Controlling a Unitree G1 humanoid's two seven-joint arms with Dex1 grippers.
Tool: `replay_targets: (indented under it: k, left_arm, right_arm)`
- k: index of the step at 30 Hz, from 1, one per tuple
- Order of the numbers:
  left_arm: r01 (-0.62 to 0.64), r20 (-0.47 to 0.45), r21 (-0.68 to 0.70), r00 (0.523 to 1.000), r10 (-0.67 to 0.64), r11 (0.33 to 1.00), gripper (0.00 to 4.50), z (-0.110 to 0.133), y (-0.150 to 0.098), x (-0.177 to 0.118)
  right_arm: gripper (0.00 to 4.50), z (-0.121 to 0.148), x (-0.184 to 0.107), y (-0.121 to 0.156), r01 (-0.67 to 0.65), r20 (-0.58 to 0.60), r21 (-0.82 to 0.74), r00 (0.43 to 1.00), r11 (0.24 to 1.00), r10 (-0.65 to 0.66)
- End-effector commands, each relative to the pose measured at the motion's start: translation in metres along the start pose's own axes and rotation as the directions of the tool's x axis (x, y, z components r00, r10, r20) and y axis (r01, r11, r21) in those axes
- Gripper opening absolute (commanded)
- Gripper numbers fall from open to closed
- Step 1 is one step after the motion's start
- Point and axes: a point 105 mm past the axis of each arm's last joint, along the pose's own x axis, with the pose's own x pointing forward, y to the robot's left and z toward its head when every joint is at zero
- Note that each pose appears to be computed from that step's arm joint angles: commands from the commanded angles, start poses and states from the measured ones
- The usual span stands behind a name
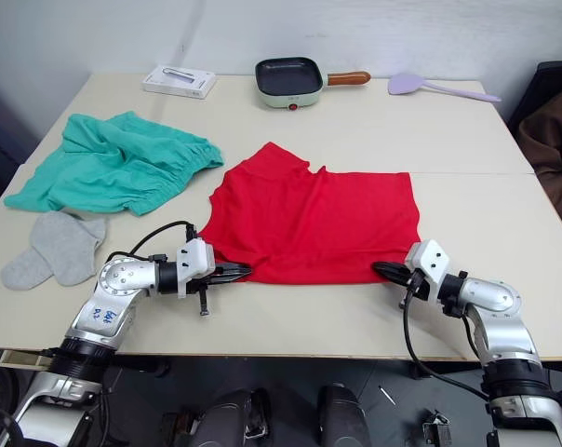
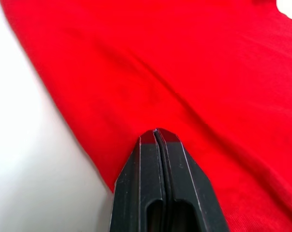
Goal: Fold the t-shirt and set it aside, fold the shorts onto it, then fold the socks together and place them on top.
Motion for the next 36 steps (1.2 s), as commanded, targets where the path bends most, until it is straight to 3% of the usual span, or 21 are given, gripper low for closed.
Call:
replay_targets:
  k: [1,4,10,14,17,21,24,27,32,36]
  left_arm:
    - [-0.026,0.040,0.003,0.999,0.025,1.000,0.02,0.014,0.007,0.000]
    - [-0.093,-0.036,0.052,0.995,0.094,0.994,0.02,0.002,0.022,0.009]
    - [-0.300,-0.016,0.087,0.953,0.303,0.950,0.02,0.002,0.059,0.004]
    - [-0.396,0.003,0.117,0.917,0.398,0.911,0.02,0.005,0.074,-0.015]
    - [-0.455,-0.025,0.136,0.887,0.462,0.880,0.02,0.000,0.082,-0.047]
    - [-0.444,0.082,0.090,0.895,0.438,0.891,0.02,0.020,0.072,-0.071]
    - [-0.319,0.123,0.057,0.943,0.310,0.946,0.02,0.037,0.043,-0.071]
    - [-0.246,0.080,0.048,0.967,0.241,0.968,0.02,0.033,0.020,-0.056]
    - [-0.338,-0.053,-0.029,0.940,0.336,0.941,0.02,-0.004,0.013,-0.035]
    - [-0.409,-0.126,-0.047,0.907,0.401,0.911,0.02,-0.022,0.010,-0.038]
  right_arm:
    - [0.00,0.001,-0.008,-0.005,0.032,-0.010,-0.020,0.999,0.999,-0.032]
    - [0.00,0.001,-0.010,-0.008,0.058,-0.015,-0.020,0.998,0.998,-0.059]
    - [0.00,-0.006,-0.024,-0.024,0.155,-0.041,-0.028,0.987,0.987,-0.156]
    - [0.00,-0.010,-0.047,-0.043,0.268,-0.051,-0.047,0.961,0.962,-0.270]
    - [0.00,-0.024,-0.078,-0.056,0.378,-0.100,-0.037,0.919,0.925,-0.380]
    - [0.00,-0.018,-0.096,-0.066,0.466,-0.043,-0.038,0.883,0.884,-0.468]
    - [0.00,0.010,-0.083,-0.057,0.423,0.079,-0.064,0.905,0.904,-0.418]
    - [0.00,0.028,-0.056,-0.033,0.356,0.166,-0.053,0.924,0.933,-0.344]
    - [0.00,0.023,-0.008,0.017,0.238,0.191,0.004,0.953,0.971,-0.234]
    - [0.00,0.005,-0.002,0.021,0.282,0.144,0.025,0.948,0.959,-0.282]
